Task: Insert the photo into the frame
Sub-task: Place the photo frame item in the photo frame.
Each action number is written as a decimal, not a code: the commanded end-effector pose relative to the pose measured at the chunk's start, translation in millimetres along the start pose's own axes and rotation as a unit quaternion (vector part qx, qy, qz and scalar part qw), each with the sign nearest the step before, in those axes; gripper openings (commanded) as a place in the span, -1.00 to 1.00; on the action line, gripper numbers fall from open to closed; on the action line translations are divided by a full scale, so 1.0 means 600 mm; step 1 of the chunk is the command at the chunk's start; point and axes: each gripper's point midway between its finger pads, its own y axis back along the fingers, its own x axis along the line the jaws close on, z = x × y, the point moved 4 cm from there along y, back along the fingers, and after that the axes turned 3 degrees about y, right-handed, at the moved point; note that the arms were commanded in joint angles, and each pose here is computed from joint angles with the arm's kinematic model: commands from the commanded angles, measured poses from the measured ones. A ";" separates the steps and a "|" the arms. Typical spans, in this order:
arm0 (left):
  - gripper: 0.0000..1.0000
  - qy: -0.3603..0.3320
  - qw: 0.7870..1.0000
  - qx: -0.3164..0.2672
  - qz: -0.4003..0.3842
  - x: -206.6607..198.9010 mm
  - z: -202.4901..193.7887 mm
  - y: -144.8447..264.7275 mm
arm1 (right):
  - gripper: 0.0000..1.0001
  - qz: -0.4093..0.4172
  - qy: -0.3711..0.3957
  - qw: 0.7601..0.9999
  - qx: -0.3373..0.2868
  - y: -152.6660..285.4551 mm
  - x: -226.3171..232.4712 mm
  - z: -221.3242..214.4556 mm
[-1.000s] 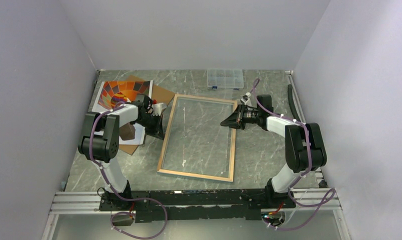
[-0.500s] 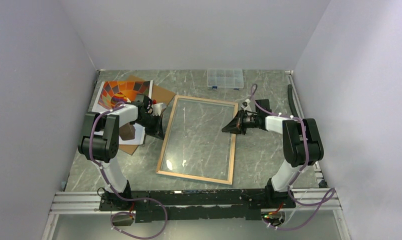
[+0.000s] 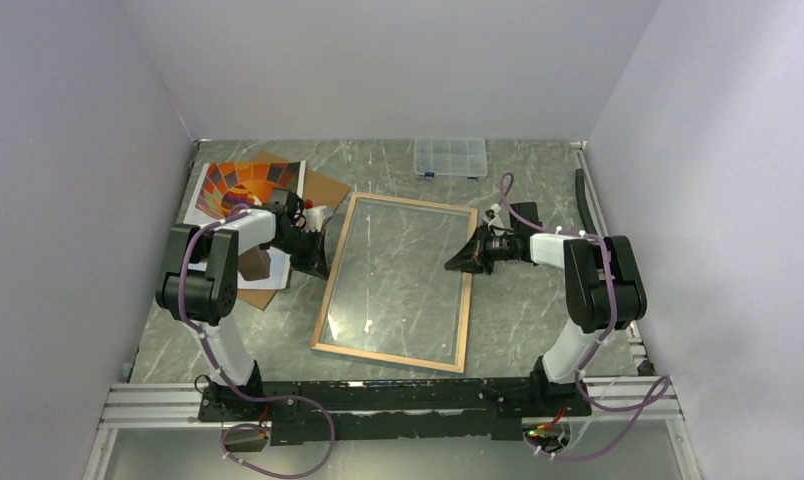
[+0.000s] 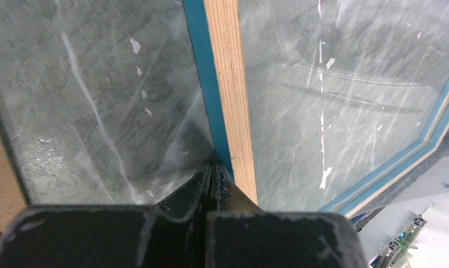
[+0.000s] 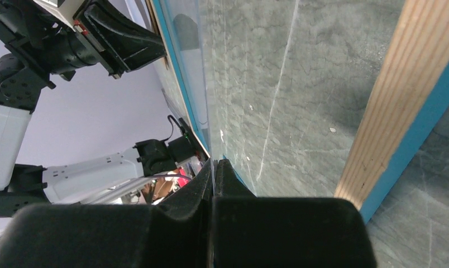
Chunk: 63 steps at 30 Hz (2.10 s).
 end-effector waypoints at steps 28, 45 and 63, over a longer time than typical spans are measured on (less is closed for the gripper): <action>-0.95 -0.020 0.999 0.007 -0.023 -0.012 -0.005 -0.007 | -1.00 0.212 0.124 0.969 -0.040 0.011 0.144 -0.031; -0.95 -0.022 0.999 0.009 -0.022 -0.012 -0.008 -0.006 | -1.00 0.166 0.092 0.981 -0.039 -0.014 0.096 -0.040; -0.95 -0.020 0.999 0.017 -0.026 -0.013 -0.014 -0.008 | -1.00 0.090 0.081 0.991 -0.048 -0.035 0.046 -0.053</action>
